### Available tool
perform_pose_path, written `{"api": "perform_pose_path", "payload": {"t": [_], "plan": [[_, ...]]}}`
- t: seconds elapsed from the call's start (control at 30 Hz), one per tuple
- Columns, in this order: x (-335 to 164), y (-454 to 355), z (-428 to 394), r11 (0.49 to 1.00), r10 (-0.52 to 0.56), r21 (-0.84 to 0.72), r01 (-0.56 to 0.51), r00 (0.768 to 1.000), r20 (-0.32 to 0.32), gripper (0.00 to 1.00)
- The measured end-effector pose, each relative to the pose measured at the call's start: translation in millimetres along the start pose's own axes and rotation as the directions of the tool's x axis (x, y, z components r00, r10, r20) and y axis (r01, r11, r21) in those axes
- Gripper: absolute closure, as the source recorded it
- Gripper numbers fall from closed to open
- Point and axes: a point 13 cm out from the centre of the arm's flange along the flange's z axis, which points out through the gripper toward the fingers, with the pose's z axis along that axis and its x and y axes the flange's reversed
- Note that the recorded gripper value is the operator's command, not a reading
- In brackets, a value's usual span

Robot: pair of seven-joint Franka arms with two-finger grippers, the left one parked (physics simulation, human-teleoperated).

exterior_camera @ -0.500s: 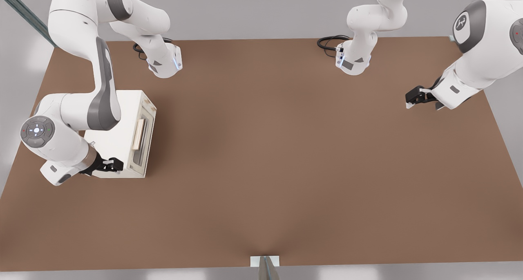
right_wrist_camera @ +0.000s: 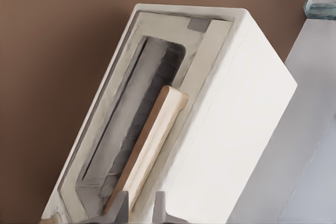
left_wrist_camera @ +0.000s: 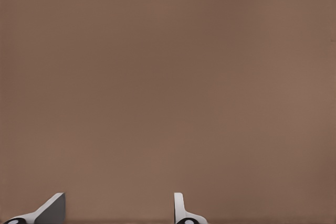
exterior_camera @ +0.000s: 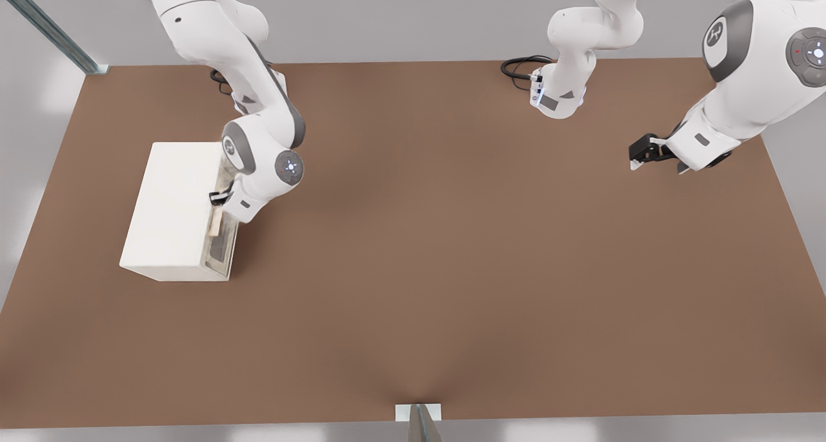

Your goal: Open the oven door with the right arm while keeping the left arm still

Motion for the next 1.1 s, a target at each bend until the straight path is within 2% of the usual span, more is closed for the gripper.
{"api": "perform_pose_path", "payload": {"t": [0.07, 0.2, 0.3, 0.47, 0.9, 1.1], "plan": [[-4, 5, -12, 0.998, 0.057, 0.015, -0.057, 0.998, 0.015, 0.79], [-8, 9, 3, 0.984, 0.175, 0.045, -0.174, 0.984, -0.021, 0.79], [-12, 3, 16, 0.964, 0.256, 0.089, -0.252, 0.966, -0.025, 0.79], [-24, -13, 25, 0.921, 0.363, 0.149, -0.361, 0.932, 0.009, 0.79], [-36, -16, 44, 0.841, 0.514, 0.173, -0.513, 0.857, 0.041, 0.79], [-37, -13, 51, 0.818, 0.550, 0.177, -0.548, 0.834, 0.041, 0.79]]}}
